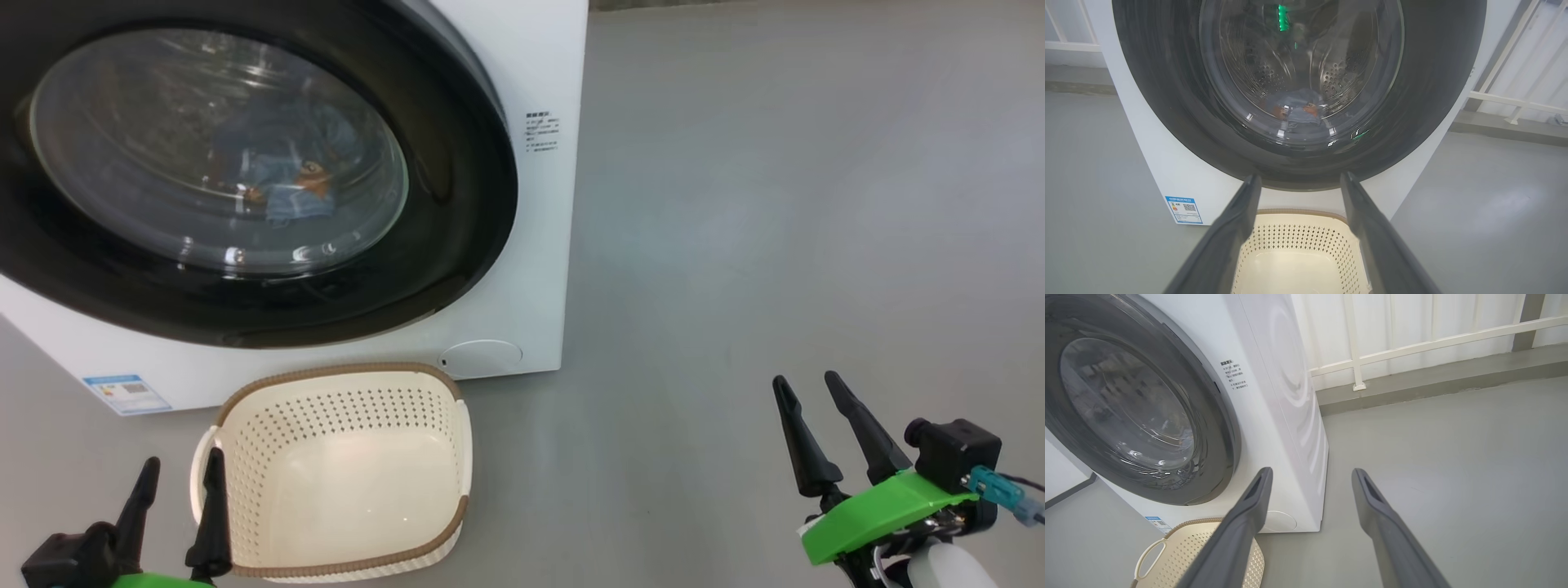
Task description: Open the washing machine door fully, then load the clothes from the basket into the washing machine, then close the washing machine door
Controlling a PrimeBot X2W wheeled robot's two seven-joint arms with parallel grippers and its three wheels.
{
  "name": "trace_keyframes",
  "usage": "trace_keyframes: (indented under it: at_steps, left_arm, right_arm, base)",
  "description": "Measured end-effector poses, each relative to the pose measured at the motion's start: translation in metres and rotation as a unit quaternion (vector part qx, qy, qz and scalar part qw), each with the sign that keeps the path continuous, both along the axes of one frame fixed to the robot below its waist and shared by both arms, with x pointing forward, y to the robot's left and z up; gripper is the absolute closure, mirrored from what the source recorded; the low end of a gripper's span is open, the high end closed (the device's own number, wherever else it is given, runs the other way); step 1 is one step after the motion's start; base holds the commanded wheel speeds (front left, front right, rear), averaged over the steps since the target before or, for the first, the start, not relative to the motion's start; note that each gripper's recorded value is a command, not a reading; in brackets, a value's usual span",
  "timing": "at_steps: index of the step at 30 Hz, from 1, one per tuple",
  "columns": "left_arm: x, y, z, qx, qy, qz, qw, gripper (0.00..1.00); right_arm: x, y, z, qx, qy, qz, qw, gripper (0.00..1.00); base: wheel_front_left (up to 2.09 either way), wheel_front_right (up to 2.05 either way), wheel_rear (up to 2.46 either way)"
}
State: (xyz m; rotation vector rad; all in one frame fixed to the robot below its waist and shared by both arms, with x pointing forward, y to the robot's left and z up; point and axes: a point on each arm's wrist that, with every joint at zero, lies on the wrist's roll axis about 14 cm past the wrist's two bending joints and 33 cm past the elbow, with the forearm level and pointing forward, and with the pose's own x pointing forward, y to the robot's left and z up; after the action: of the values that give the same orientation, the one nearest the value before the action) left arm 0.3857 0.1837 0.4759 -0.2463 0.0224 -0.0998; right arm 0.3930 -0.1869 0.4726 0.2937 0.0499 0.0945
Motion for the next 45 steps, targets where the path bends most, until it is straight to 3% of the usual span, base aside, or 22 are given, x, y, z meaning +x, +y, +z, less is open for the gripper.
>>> trace_keyframes:
  at_steps: [19,45]
  left_arm:
    - [-0.006,0.002,-0.007,0.007,0.011,0.001,1.000,0.00]
    - [-0.006,0.005,-0.011,0.015,0.016,0.002,1.000,0.00]
  right_arm:
    - [-0.019,-0.025,-0.004,0.003,0.005,-0.040,0.999,0.00]
    - [-0.017,-0.025,-0.005,0.004,0.007,-0.040,0.999,0.00]
  base:
    - [0.00,0.00,0.00]
    - [0.00,0.00,0.00]
